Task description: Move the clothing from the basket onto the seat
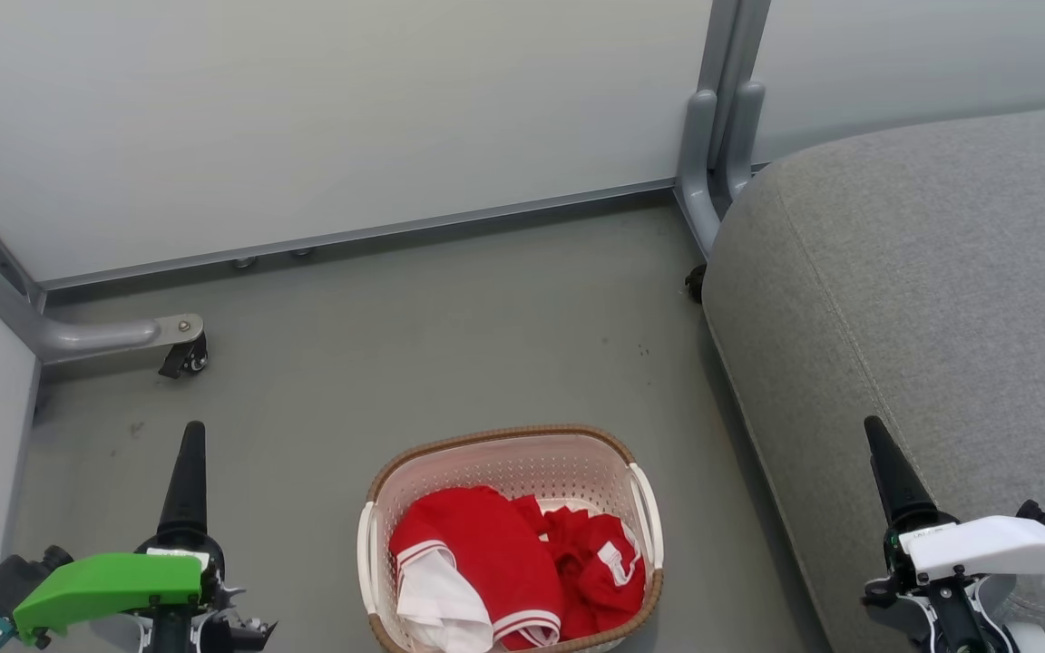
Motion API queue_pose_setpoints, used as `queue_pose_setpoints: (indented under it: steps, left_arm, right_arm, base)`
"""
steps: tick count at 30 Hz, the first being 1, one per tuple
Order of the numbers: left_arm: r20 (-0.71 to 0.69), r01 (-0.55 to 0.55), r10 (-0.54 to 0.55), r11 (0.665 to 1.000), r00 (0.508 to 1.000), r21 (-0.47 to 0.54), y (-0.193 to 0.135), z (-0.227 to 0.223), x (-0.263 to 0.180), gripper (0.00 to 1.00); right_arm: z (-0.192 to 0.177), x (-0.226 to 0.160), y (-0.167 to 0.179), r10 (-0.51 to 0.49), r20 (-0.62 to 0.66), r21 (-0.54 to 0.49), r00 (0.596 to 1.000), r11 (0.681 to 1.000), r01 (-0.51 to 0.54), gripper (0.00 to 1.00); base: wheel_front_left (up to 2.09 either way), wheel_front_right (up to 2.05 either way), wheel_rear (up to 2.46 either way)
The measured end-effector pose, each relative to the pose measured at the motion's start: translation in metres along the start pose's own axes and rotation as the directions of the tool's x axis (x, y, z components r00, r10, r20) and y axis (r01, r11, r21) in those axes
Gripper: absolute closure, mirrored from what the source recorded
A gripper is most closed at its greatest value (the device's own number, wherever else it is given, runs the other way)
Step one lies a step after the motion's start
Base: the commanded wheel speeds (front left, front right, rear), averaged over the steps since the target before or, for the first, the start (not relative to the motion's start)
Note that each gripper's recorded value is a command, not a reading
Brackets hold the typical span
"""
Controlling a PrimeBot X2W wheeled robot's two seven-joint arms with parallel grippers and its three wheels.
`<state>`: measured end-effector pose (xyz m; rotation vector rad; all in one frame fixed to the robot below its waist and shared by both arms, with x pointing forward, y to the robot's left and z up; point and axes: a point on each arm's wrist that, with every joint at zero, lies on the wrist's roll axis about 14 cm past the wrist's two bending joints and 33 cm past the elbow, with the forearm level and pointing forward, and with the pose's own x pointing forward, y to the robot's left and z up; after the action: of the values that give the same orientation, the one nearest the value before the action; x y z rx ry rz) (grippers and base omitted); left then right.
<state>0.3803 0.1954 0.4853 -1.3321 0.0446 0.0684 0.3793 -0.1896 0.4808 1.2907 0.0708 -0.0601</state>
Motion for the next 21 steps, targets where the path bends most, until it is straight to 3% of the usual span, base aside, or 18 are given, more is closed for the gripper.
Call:
queue_pose_setpoints:
  steps: [8,21]
  left_arm:
    - [0.006,0.027,-0.028,0.986,1.000,0.162,-0.010,0.000,0.000,0.00]
    - [0.008,0.031,-0.037,0.925,0.999,0.378,-0.015,-0.006,-0.002,0.00]
  right_arm:
    - [-0.002,0.001,0.008,0.024,0.000,-0.169,1.000,0.985,-0.024,0.00]
    - [-0.006,0.002,0.019,0.065,-0.003,-0.396,0.998,0.916,-0.061,0.00]
  base:
    - [0.00,0.00,0.00]
    - [0.00,0.00,0.00]
